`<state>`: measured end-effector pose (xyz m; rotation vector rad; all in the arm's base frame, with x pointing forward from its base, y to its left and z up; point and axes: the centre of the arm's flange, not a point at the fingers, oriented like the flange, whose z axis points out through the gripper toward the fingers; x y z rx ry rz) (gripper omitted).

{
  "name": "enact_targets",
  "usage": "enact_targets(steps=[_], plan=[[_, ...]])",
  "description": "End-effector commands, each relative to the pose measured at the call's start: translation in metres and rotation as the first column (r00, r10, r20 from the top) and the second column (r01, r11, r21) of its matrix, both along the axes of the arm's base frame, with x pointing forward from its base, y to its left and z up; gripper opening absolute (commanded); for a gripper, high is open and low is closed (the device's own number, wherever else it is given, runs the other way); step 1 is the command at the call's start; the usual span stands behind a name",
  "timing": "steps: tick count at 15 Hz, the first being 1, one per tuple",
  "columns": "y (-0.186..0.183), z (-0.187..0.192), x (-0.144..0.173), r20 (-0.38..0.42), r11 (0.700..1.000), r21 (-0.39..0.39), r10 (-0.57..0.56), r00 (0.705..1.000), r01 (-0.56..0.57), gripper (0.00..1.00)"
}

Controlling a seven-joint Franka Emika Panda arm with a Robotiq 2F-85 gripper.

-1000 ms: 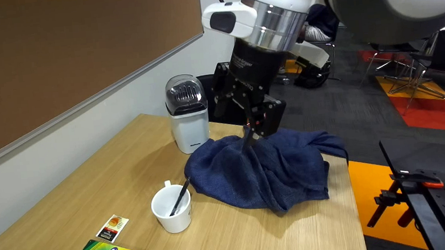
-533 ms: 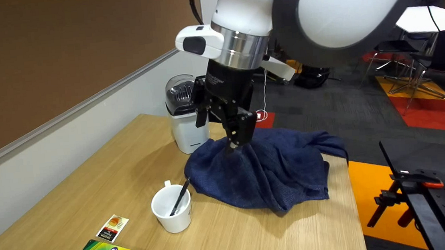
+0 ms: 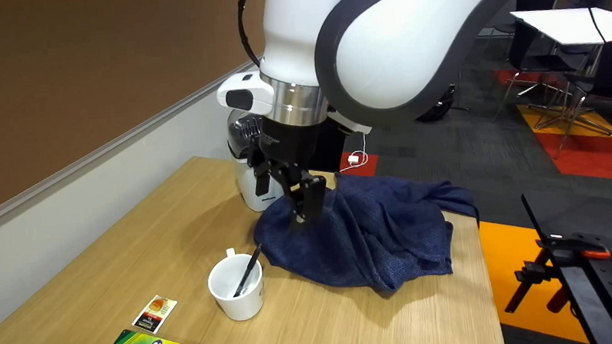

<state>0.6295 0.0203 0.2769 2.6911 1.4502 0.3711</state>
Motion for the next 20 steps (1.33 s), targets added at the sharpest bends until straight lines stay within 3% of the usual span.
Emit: enact_targets(steps=[1,6,16,20], plan=[[-0.003,-0.014,0.022,-0.049,1.000,0.016,0.018,0.999,-0.017,1.00],[-0.009,-0.037,0.031,-0.092,0.999,0.026,0.028,0.995,-0.026,1.00],[-0.014,-0.065,0.055,-0.080,0.995,0.055,0.083,0.993,-0.079,1.00],[-0.016,-0.072,0.064,-0.081,0.995,0.064,0.079,0.994,-0.074,0.83]])
